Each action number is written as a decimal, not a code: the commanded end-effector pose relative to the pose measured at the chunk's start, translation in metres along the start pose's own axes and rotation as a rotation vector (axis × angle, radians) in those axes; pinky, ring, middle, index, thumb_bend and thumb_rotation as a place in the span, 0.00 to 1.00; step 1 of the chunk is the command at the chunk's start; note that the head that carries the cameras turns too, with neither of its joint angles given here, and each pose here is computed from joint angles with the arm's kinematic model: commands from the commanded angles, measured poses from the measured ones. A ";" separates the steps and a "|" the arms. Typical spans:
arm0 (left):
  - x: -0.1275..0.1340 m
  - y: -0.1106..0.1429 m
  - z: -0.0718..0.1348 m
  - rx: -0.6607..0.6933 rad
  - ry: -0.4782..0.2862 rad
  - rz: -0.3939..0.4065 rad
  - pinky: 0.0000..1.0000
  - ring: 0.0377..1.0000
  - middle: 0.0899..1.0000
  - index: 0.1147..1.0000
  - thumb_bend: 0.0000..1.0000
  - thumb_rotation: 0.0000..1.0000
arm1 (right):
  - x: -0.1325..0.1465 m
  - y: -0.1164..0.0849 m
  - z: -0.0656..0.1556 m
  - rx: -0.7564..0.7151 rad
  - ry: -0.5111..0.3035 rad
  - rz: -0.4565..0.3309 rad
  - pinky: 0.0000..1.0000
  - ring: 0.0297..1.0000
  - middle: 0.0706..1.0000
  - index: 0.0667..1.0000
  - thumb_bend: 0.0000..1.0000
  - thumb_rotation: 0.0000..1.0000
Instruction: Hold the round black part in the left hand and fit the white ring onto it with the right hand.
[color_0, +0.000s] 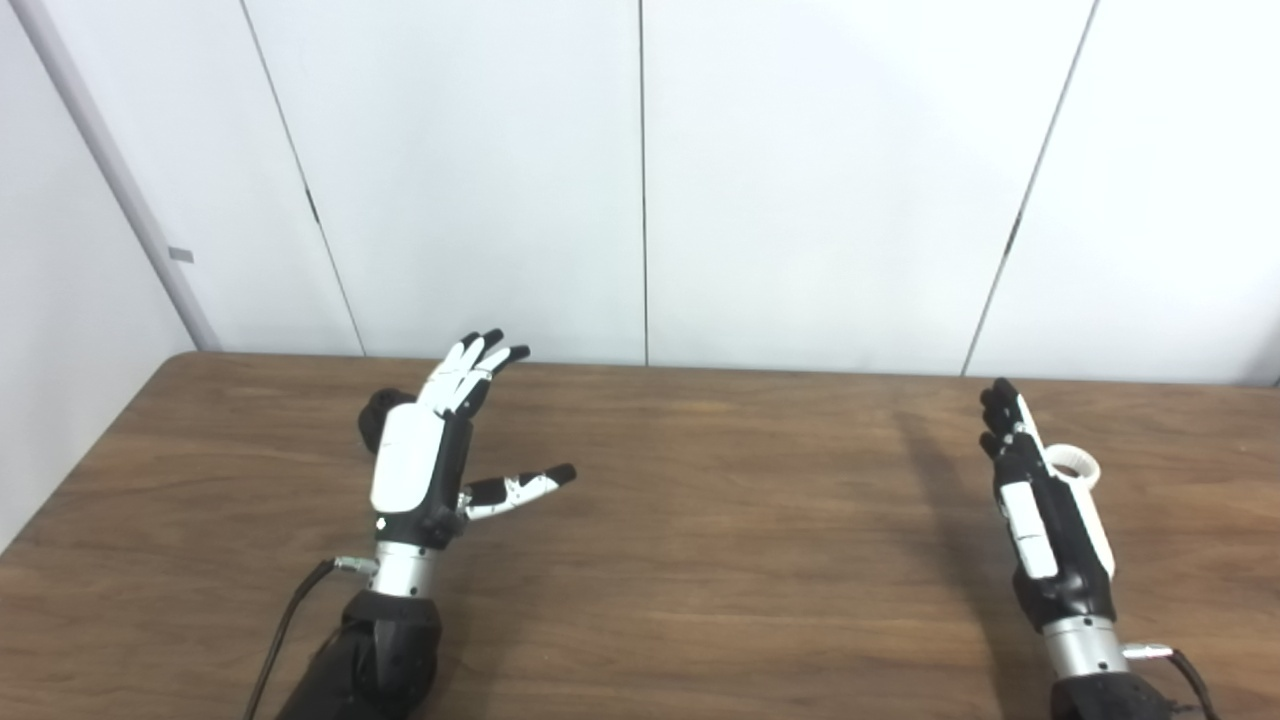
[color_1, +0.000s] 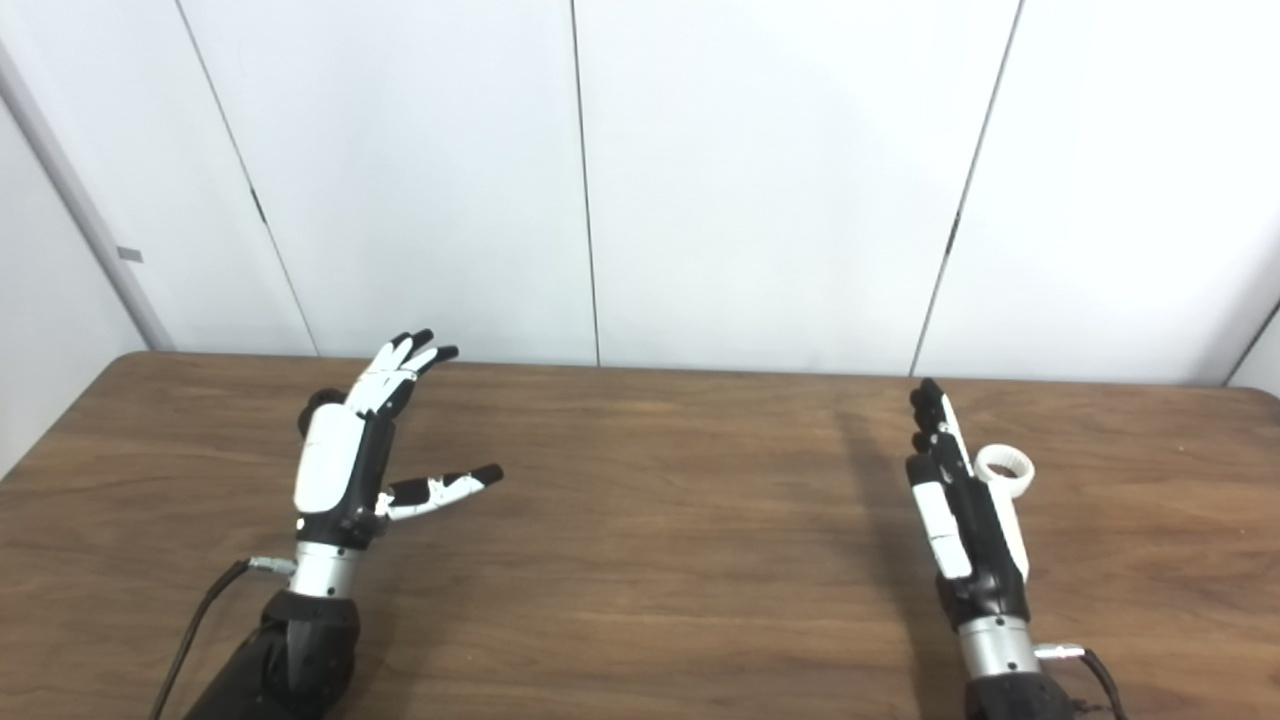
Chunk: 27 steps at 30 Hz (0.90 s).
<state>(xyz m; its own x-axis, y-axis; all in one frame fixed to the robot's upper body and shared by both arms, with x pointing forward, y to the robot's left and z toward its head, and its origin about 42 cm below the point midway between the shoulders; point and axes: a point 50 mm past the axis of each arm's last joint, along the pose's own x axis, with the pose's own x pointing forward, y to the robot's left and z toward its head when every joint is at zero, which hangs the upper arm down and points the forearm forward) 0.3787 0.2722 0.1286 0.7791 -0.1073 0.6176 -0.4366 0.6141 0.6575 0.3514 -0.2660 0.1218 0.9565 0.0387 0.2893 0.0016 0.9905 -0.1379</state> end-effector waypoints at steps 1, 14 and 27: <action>-0.036 -0.001 -0.019 0.118 0.023 -0.036 0.90 0.94 0.90 0.79 0.92 0.29 | -0.040 0.000 -0.037 0.009 0.128 -0.006 1.00 1.00 0.98 1.00 0.54 0.92; -0.029 0.016 -0.043 0.342 0.060 0.055 0.97 0.97 0.94 0.86 0.91 0.37 | -0.042 -0.002 -0.042 -0.001 0.142 0.002 1.00 1.00 0.98 1.00 0.53 0.91; -0.021 0.030 -0.073 0.443 0.220 0.034 1.00 1.00 0.99 0.92 0.94 0.46 | -0.044 -0.005 -0.042 -0.002 0.140 0.006 1.00 1.00 0.99 1.00 0.52 0.92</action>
<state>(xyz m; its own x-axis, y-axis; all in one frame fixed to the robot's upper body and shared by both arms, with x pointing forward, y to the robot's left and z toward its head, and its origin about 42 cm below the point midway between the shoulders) 0.3976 0.3377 0.1282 0.7760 0.0486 0.6288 -0.6207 0.2351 0.7479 0.3553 -0.2694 0.1219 0.9498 0.0535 0.3082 -0.0100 0.9900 -0.1410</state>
